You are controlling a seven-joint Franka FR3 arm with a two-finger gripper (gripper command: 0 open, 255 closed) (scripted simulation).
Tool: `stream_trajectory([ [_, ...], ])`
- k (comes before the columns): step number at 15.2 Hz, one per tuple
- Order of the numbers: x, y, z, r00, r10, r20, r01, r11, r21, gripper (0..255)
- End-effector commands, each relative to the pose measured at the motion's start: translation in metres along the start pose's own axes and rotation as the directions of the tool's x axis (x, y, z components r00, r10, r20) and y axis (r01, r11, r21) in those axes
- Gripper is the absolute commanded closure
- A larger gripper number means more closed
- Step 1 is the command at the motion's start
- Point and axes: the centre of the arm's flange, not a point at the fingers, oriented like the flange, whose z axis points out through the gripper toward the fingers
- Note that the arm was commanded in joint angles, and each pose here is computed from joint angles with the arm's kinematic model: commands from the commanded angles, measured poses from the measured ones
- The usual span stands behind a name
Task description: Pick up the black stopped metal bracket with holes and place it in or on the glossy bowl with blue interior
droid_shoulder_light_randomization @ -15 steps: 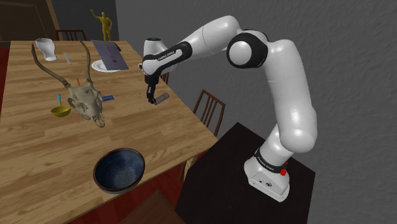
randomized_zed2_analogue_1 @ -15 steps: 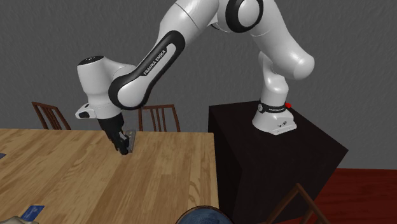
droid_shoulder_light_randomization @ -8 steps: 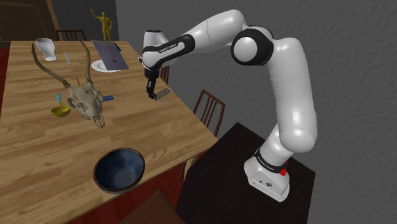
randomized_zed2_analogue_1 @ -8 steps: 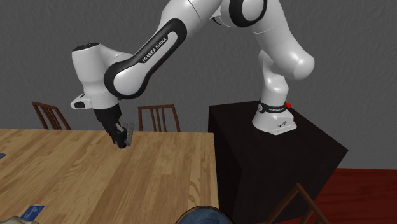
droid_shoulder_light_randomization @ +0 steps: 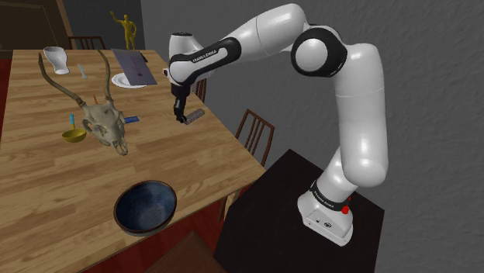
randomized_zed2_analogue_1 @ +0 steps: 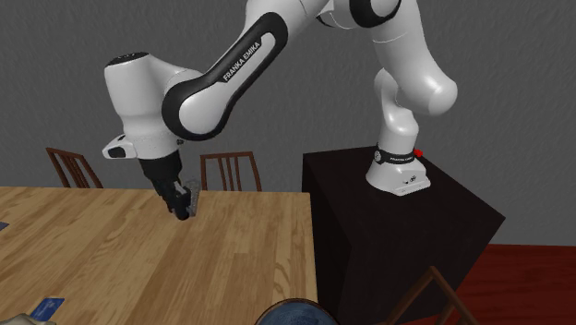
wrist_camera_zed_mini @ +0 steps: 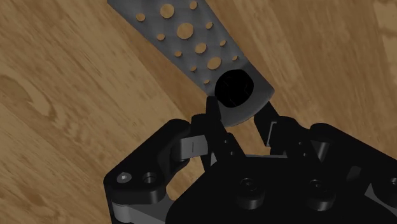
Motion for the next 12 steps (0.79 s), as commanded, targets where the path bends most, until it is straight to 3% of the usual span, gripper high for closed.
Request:
stream_trajectory([
  [1,0.003,-0.028,0.001,1.000,0.001,0.000,-0.001,1.000,0.000,255],
  [12,0.026,-0.172,0.000,1.000,0.001,0.000,-0.001,1.000,0.000,255],
])
